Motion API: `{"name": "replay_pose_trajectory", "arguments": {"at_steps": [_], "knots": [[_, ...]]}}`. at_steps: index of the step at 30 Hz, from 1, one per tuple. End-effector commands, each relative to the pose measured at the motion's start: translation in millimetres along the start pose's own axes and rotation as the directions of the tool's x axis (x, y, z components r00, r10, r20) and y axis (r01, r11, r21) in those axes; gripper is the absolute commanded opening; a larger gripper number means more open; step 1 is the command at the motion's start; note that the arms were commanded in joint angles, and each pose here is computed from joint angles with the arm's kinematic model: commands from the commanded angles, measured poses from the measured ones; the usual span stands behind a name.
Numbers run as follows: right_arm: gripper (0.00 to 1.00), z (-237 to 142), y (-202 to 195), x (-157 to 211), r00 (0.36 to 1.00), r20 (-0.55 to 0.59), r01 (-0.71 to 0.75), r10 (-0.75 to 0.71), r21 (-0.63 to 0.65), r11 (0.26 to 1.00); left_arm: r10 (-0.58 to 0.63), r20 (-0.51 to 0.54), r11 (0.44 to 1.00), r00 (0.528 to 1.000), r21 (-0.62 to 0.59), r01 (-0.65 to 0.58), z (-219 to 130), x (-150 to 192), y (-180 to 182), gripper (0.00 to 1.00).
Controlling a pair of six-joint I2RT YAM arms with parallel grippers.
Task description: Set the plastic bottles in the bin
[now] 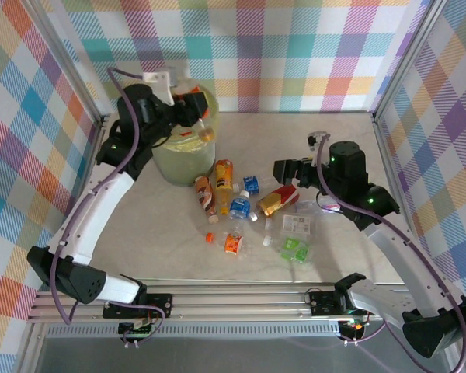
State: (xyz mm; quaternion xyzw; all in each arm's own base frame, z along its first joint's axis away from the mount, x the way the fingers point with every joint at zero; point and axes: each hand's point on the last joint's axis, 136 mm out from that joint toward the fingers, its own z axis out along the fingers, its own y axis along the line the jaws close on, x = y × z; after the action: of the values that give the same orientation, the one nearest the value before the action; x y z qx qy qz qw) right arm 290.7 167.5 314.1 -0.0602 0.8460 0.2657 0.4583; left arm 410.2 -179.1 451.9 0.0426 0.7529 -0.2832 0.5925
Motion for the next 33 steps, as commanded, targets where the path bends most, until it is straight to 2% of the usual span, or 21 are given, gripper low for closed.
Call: {"name": "replay_pose_trajectory", "arguments": {"at_steps": [1, 8, 18, 26, 30, 33], "knots": [[1.00, -15, -47, 7, 0.994, 0.009, -0.110, 0.112, 0.280, 0.954, 0.031, -0.035, 0.996, 0.999, -0.077, -0.034, 7, -6, 32, 0.35], [1.00, -30, -82, 18, 0.987, 0.027, -0.155, 0.160, 0.456, 0.876, 0.058, -0.099, 0.985, 0.993, -0.154, -0.073, 34, -15, 76, 0.36], [1.00, -62, -139, 64, 0.935, -0.003, -0.258, 0.355, 0.680, 0.686, 0.081, -0.244, 0.939, 0.966, -0.306, -0.156, 65, 5, 138, 0.39], [1.00, -65, -163, 116, 0.857, 0.013, -0.370, 0.516, 0.711, 0.597, 0.104, -0.319, 0.914, 0.942, -0.342, -0.217, 76, 25, 165, 0.42], [1.00, -53, -169, 135, 0.810, 0.037, -0.450, 0.585, 0.678, 0.581, 0.102, -0.354, 0.902, 0.930, -0.362, -0.237, 81, 37, 176, 0.46], [1.00, -39, -168, 143, 0.786, 0.028, -0.491, 0.618, 0.636, 0.596, 0.105, -0.380, 0.893, 0.919, -0.370, -0.255, 86, 47, 184, 0.49]]}}
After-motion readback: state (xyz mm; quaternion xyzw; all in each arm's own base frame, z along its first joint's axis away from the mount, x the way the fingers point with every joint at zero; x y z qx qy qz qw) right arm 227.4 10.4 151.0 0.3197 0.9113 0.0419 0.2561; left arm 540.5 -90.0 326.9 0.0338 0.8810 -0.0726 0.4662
